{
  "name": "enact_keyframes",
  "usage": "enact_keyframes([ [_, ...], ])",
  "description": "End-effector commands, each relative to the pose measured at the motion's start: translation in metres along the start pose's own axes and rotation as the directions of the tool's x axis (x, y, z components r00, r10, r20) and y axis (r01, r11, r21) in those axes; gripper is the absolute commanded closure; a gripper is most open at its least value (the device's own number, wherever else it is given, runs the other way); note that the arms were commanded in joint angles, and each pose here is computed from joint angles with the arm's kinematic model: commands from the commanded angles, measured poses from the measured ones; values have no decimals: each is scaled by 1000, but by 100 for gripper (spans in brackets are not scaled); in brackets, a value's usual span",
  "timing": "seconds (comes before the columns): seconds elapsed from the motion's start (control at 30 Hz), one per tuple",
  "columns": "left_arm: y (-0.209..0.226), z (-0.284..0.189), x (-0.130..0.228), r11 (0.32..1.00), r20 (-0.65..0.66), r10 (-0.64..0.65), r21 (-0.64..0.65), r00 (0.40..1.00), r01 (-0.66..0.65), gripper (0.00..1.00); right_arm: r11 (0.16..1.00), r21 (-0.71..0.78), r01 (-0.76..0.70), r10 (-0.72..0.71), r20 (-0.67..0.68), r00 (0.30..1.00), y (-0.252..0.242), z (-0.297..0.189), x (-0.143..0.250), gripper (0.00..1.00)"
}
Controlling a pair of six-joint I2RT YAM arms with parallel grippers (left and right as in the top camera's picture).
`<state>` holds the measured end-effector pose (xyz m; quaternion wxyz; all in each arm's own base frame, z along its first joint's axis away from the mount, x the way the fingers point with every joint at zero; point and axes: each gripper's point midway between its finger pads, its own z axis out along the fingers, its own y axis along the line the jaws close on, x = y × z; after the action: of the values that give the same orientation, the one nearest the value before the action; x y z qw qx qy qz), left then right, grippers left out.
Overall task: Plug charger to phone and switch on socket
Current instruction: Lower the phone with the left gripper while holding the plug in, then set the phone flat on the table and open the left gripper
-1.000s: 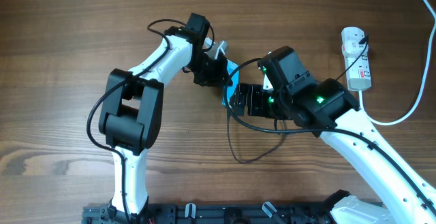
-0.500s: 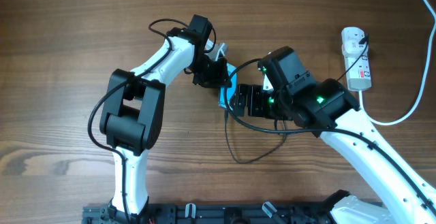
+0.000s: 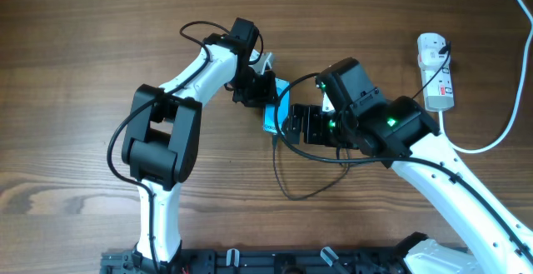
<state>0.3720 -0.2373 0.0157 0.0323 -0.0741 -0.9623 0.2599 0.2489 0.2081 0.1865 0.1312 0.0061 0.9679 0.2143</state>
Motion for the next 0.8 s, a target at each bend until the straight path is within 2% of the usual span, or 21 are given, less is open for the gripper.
enact_keyframes([
  [0.0,10,6,3,999,-12,-6,-39,1000,5,66,1000,-7,-7,7,-5,1000,3,-2,-1,0],
  [0.17,22,5,3,994,-6,-10,-109,1000,10,62,1000,-4,-8,8,-10,1000,2,-2,0,0],
  [0.27,24,5,2,993,-4,-10,-116,1000,10,53,1000,-3,-8,8,-10,1000,2,-2,0,0],
  [0.43,24,5,2,993,-3,-10,-120,1000,10,52,1000,-3,-9,9,-11,1000,2,-2,0,0],
  [0.5,26,5,3,992,-5,-12,-128,1000,11,44,1000,-3,-9,9,-11,1000,2,-2,0,0],
  [0.57,27,4,5,991,-11,-16,-134,1000,15,42,1000,-3,-8,8,-11,1000,2,-2,0,0],
  [0.67,33,-1,6,989,-19,-41,-141,999,38,34,1000,-2,-9,9,-12,1000,2,-2,1,0],
  [0.73,37,-9,4,988,-16,-62,-141,998,59,26,1000,-1,-8,8,-13,1000,2,-2,1,0],
  [0.77,40,-14,2,988,-12,-73,-141,997,70,18,1000,-1,-8,8,-13,1000,2,-2,1,1],
])
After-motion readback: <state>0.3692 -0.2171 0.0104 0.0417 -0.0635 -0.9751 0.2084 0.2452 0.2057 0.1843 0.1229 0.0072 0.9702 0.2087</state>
